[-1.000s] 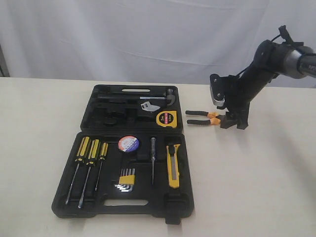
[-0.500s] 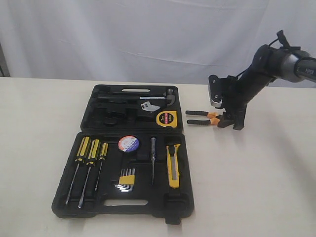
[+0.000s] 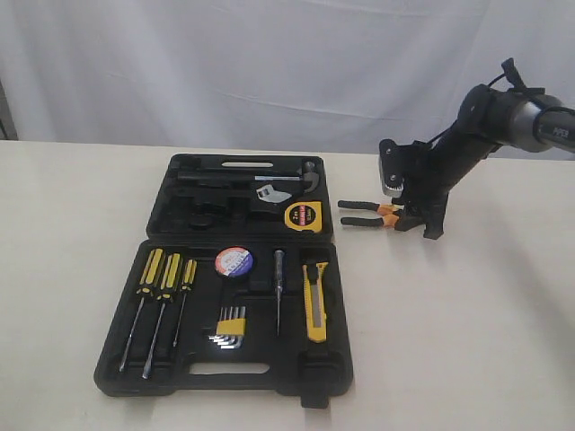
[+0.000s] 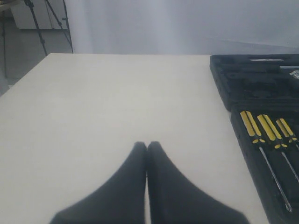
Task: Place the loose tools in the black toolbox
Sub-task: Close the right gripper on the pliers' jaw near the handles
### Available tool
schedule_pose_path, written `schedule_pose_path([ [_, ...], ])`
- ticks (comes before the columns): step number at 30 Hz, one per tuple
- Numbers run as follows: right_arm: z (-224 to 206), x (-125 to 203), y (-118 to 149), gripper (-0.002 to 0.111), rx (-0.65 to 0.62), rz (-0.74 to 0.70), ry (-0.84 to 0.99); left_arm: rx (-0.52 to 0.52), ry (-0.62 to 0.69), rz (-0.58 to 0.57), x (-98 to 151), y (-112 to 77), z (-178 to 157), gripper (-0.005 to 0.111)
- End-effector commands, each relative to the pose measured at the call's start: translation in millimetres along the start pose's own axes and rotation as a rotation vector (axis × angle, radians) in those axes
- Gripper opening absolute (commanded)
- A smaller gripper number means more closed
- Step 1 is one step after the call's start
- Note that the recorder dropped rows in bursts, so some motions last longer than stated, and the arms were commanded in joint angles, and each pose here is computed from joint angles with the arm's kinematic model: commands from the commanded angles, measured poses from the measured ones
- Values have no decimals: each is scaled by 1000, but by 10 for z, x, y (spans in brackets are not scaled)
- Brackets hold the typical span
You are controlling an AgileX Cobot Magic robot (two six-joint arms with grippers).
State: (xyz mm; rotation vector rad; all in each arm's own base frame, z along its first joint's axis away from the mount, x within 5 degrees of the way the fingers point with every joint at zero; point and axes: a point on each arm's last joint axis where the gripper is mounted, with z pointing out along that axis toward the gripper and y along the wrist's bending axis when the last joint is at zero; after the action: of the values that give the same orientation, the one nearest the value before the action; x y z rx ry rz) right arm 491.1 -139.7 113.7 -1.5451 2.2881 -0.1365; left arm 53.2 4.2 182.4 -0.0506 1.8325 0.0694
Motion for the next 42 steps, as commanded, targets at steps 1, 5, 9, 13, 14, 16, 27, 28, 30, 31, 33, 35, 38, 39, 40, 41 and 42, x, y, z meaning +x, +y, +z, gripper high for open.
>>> schedule_pose_path([
  [1, 54, 30, 51, 47, -48, -16, 20, 8, -7, -12, 0, -6, 2, 0],
  [5, 45, 29, 39, 42, -36, 4, 21, 8, -7, -12, 0, -6, 2, 0],
  [9, 45, 29, 37, 42, -35, 10, 21, 8, -7, -12, 0, -6, 2, 0],
  [13, 44, 28, 63, 42, -63, 6, 21, 8, -7, -12, 0, -6, 2, 0],
  [14, 32, 24, 77, 42, -80, 5, 19, 8, -7, -12, 0, -6, 2, 0],
  [16, -3, 14, 111, 42, -122, 3, 17, 8, -7, -12, 0, -6, 2, 0],
  [27, -291, -225, 25, 42, -47, -36, 2, 8, -7, -12, 0, -6, 2, 0],
  [28, -300, -227, 1, 43, -21, -31, 3, 8, -7, -12, 0, -6, 2, 0],
  [30, -300, -221, -42, 46, 26, 7, 10, 8, -7, -12, 0, -6, 2, 0],
  [31, -300, -209, -45, 51, 30, 18, 22, 8, -7, -12, 0, -6, 2, 0],
  [33, -282, -182, -39, 59, 25, 35, 47, 8, -7, -12, 0, -6, 2, 0],
  [35, -251, -159, -27, 61, 15, 41, 64, 8, -7, -12, 0, -6, 2, 0],
  [38, -181, -141, -10, 59, 3, 44, 66, 8, -7, -12, 0, -6, 2, 0],
  [39, -156, -134, -3, 58, -2, 45, 67, 8, -7, -12, 0, -6, 2, 0],
  [40, -125, -126, 4, 58, -7, 46, 68, 8, -7, -12, 0, -6, 2, 0],
  [41, -99, -119, 12, 57, -12, 49, 69, 8, -7, -12, 0, -6, 2, 0],
  [42, -90, -116, 15, 57, -14, 49, 69, 8, -7, -12, 0, -6, 2, 0],
])
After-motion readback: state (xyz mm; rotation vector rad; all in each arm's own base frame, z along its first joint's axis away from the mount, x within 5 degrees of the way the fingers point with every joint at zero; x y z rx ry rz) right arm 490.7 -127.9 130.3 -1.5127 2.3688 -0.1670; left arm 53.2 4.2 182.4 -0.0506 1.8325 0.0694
